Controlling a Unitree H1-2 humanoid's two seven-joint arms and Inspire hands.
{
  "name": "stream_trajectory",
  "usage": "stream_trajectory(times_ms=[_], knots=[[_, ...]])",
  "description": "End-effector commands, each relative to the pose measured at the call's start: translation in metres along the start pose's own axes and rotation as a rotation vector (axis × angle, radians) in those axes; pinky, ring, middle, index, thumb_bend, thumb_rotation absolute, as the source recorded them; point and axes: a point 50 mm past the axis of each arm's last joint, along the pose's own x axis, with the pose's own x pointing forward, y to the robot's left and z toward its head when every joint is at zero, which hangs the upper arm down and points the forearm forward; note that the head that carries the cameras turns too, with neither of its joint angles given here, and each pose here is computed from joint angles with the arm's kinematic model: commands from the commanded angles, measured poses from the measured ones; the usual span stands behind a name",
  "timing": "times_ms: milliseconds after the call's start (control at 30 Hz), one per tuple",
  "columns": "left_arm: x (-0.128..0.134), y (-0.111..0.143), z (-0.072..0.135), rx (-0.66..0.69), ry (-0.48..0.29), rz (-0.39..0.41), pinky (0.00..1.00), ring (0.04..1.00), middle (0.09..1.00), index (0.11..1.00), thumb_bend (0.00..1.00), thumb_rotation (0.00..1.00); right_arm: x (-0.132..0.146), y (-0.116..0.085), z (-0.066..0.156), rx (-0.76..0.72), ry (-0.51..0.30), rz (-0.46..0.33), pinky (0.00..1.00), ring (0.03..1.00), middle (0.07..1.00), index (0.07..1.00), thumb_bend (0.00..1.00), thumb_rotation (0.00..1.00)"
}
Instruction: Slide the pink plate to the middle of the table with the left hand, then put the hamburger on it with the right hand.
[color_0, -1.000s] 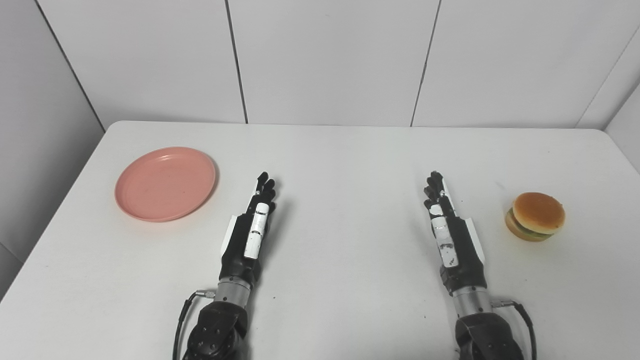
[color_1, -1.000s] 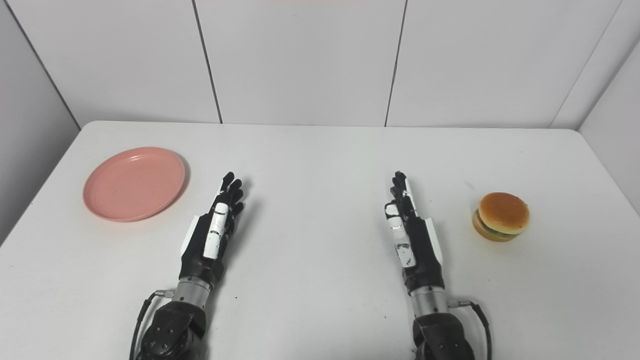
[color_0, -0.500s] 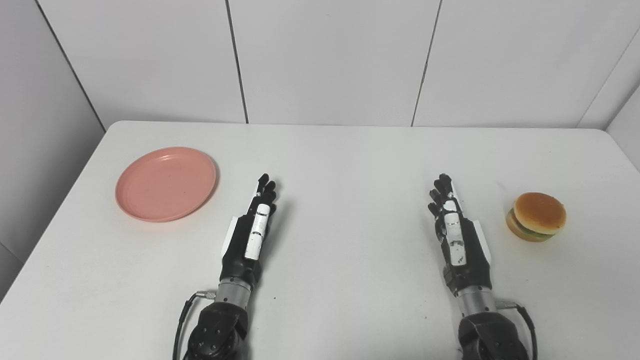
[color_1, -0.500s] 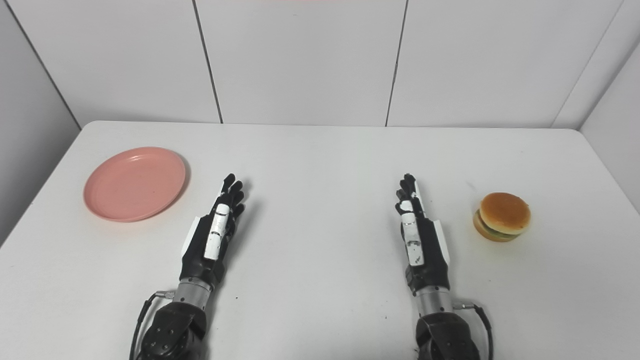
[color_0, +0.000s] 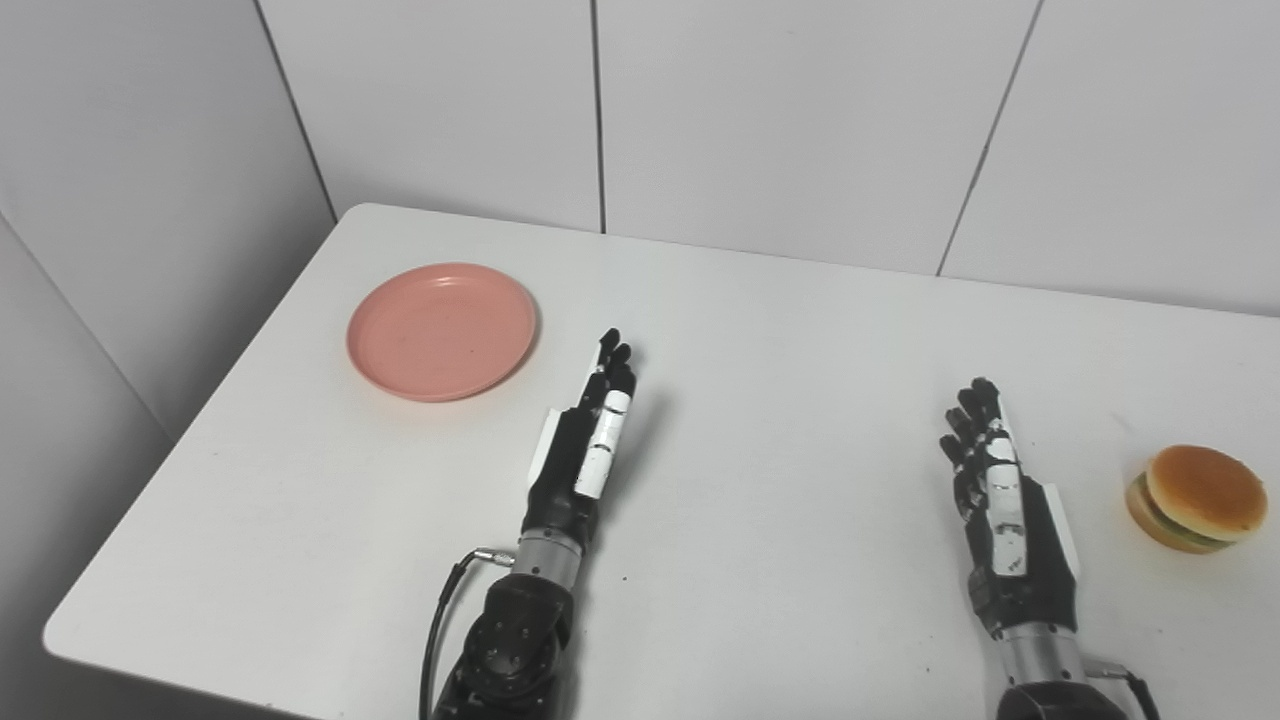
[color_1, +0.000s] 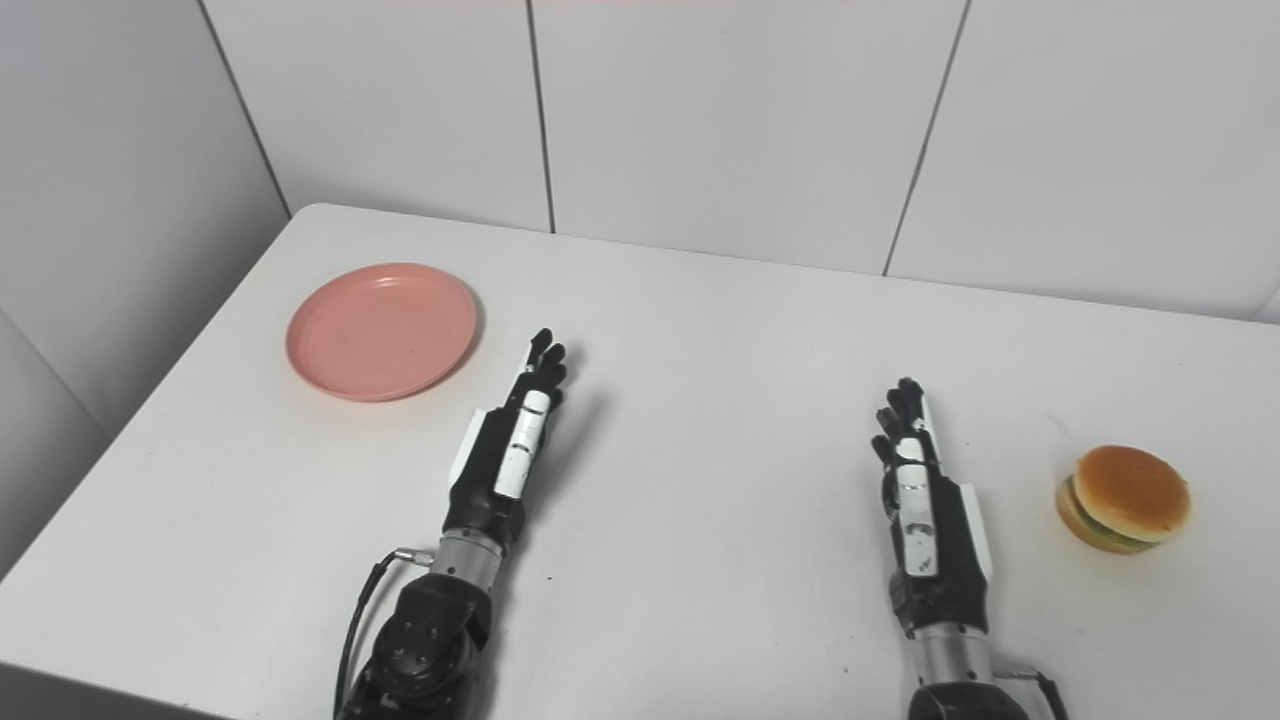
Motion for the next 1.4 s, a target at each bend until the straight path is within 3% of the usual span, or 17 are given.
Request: stream_trajectory(times_ms=[0, 133, 367, 467, 633, 833, 1033, 1167, 1367], knots=[[-0.026, -0.007, -0.037, -0.03, 0.112, 0.0, 1.0, 1.0, 0.999, 0.998, 0.56, 1.0, -0.035, -0.024, -0.034, -0.029, 0.102, -0.042, 1.0, 1.0, 1.0, 1.0, 0.47, 1.0], [-0.023, -0.008, -0.037, -0.053, 0.107, -0.011, 1.0, 1.0, 1.0, 1.0, 0.58, 1.0, -0.034, -0.027, -0.041, 0.027, 0.104, -0.05, 1.0, 1.0, 1.0, 1.0, 0.52, 0.98], [-0.015, 0.0, -0.031, -0.052, 0.073, 0.038, 1.0, 1.0, 1.0, 0.999, 0.54, 1.0, -0.034, -0.027, -0.044, 0.006, 0.104, -0.037, 1.0, 1.0, 1.0, 1.0, 0.46, 1.0], [-0.004, 0.009, -0.018, -0.111, 0.004, 0.025, 1.0, 1.0, 1.0, 1.0, 0.54, 1.0, -0.033, -0.028, -0.046, 0.013, 0.096, -0.037, 1.0, 1.0, 1.0, 1.0, 0.46, 0.98], [0.012, 0.03, -0.001, -0.129, -0.066, 0.037, 1.0, 1.0, 1.0, 1.0, 0.63, 1.0, -0.033, -0.028, -0.047, -0.017, 0.104, -0.04, 1.0, 1.0, 1.0, 1.0, 0.45, 1.0], [0.027, 0.068, 0.031, -0.114, -0.161, 0.154, 0.98, 0.952, 0.948, 0.948, 0.66, 1.0, -0.032, -0.03, -0.049, -0.012, 0.104, -0.027, 1.0, 1.0, 1.0, 1.0, 0.46, 1.0], [0.034, 0.095, 0.057, -0.116, -0.242, 0.288, 0.83, 0.816, 0.814, 0.808, 0.69, 1.0, -0.032, -0.033, -0.05, -0.03, 0.112, -0.028, 1.0, 1.0, 1.0, 1.0, 0.47, 1.0], [0.039, 0.115, 0.061, -0.102, -0.307, 0.357, 0.76, 0.76, 0.764, 0.76, 0.68, 1.0, -0.03, -0.033, -0.052, 0.001, 0.113, -0.02, 1.0, 1.0, 1.0, 1.0, 0.46, 1.0], [0.039, 0.149, 0.065, -0.061, -0.358, 0.417, 0.79, 0.766, 0.755, 0.752, 0.65, 1.0, -0.03, -0.033, -0.052, -0.028, 0.111, -0.022, 1.0, 1.0, 1.0, 1.0, 0.46, 1.0]])
